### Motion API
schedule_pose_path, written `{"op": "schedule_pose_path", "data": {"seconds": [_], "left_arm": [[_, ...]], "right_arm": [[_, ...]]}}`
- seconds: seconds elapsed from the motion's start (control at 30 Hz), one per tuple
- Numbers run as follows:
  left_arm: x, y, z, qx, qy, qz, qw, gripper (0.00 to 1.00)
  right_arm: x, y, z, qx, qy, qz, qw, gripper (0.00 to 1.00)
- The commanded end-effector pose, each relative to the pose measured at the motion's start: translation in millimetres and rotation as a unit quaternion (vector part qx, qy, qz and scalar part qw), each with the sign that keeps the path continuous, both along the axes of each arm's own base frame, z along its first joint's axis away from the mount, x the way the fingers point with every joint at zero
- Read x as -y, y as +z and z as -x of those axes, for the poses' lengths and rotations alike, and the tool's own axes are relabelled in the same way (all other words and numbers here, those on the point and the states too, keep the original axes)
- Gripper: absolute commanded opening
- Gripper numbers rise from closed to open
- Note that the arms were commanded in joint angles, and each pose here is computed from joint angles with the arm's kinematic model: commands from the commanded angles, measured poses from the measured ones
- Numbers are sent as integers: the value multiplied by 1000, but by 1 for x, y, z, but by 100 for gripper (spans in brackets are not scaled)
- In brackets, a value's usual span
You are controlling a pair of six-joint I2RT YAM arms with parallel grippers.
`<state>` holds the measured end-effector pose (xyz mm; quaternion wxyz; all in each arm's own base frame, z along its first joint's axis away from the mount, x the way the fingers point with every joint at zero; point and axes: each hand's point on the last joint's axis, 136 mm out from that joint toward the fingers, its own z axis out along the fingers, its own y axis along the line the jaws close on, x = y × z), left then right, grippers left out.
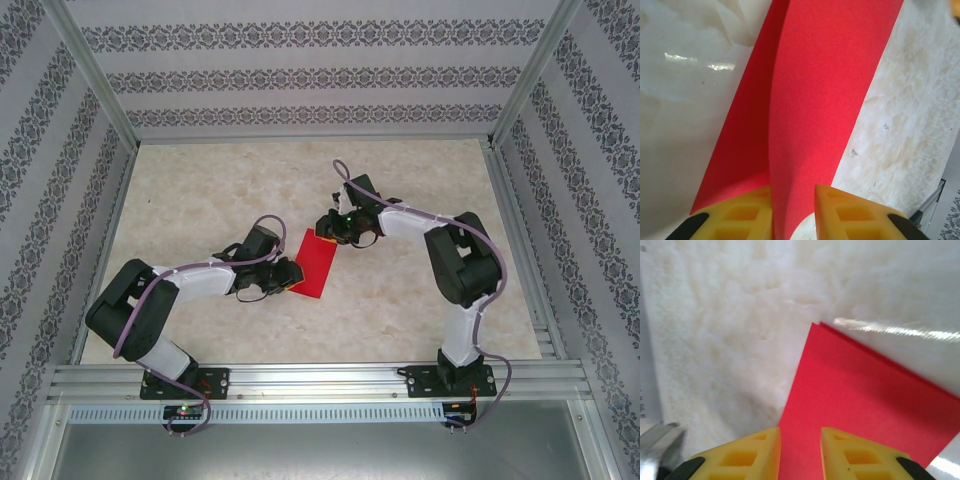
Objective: Fold a paper plane with a square sheet of paper (pick it up from the middle)
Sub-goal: Fold the triangle a second time at the center of the table.
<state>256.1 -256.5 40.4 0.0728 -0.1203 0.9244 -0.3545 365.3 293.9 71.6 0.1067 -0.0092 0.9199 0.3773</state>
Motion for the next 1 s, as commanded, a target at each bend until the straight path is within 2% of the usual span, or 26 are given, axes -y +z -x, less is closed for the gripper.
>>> {"op": "schedule_pose_path", "data": {"seconds": [0.0,0.17,0.3,0.53,0.97], "left_arm": [[-1,-6,1,4,-5,-22,1000,24],[1,-8,0,4,-7,-24,1000,24],[2,-9,0,3,-9,-27,1000,24],[4,-6,0,4,-14,-28,999,24],[17,13,-5,22,-20,15,999,26]], "right_arm": [[-6,27,9,-2,-22,-38,999,26],[2,1,44,-38,-39,19,998,20],[1,-17,61,-62,-29,39,997,17],[4,-35,68,-79,-24,69,994,13],[6,-61,82,-115,-1,98,989,10]]}}
